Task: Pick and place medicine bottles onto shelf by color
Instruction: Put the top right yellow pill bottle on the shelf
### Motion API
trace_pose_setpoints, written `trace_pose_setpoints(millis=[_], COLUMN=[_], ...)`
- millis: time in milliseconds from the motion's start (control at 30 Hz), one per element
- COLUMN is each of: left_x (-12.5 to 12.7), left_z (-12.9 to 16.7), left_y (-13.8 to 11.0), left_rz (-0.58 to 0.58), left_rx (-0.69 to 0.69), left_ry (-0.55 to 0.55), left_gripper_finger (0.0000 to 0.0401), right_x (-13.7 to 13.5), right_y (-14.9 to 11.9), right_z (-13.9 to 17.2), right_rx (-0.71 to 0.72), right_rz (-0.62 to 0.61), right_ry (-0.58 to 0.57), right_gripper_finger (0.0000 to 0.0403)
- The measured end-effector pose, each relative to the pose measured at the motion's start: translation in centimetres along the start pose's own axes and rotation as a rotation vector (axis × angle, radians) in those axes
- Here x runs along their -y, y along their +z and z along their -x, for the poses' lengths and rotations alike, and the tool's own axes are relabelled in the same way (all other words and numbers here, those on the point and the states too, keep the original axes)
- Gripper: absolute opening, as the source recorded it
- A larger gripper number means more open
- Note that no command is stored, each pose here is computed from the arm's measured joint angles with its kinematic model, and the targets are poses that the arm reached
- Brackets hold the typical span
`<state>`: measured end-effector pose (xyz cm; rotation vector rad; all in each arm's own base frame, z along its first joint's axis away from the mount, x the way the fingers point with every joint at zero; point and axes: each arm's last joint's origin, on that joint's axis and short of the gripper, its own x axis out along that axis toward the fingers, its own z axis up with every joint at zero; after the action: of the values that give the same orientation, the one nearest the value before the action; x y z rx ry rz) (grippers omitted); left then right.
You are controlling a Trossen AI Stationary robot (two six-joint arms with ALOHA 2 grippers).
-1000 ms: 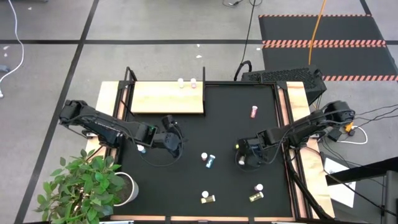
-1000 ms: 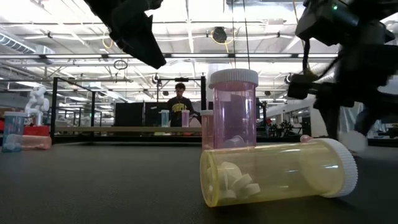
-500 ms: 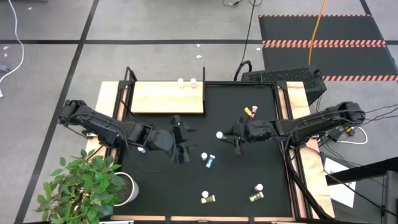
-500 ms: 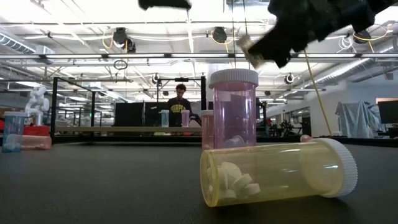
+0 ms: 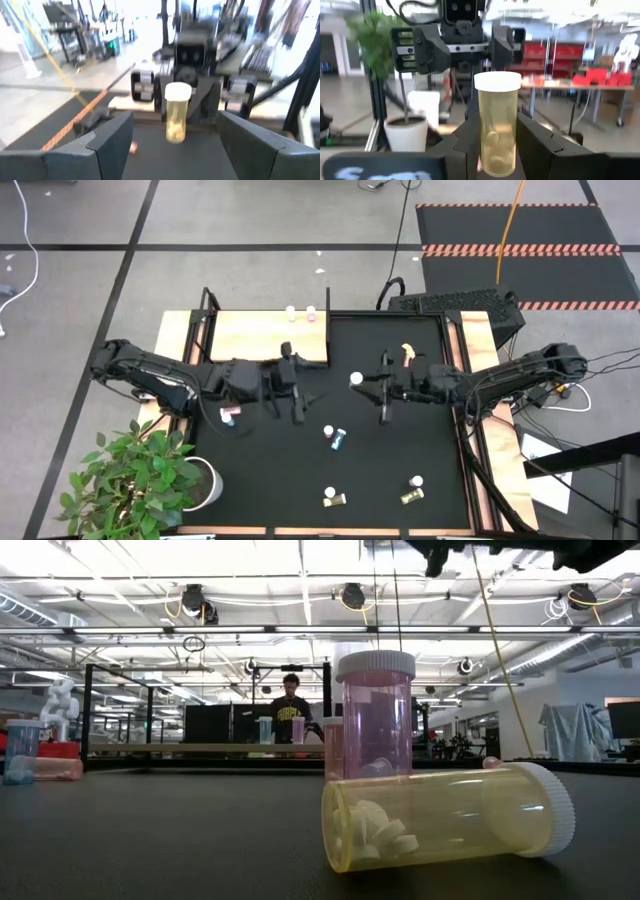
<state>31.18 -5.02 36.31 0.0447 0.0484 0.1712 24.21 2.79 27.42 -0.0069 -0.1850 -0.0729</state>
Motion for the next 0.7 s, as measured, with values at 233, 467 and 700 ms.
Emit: trace_pose_setpoints(millis=[233, 467, 700], left_x=[-1.1, -1.1, -0.9], left_z=[0.3, -0.9, -0.5], left_y=[1.1, 0.5, 1.6], left_rz=[0.023, 0.038, 0.031], left_rx=[0.067, 0.085, 0.189], left_ry=[-0.012, -0.051, -0.056], left_gripper_finger=[0.0282, 0.0282, 0.0282], right_x=[0.1, 0.2, -0.3], right_y=[1.8, 4.0, 2.8], right_z=[0.0, -2.1, -3.9], right_rx=[0.160, 0.102, 0.007], right_rz=[-0.046, -0.008, 0.062], right_ry=[-0.006, 0.030, 0.056], right_gripper_finger=[0.0105, 0.0105, 0.0105])
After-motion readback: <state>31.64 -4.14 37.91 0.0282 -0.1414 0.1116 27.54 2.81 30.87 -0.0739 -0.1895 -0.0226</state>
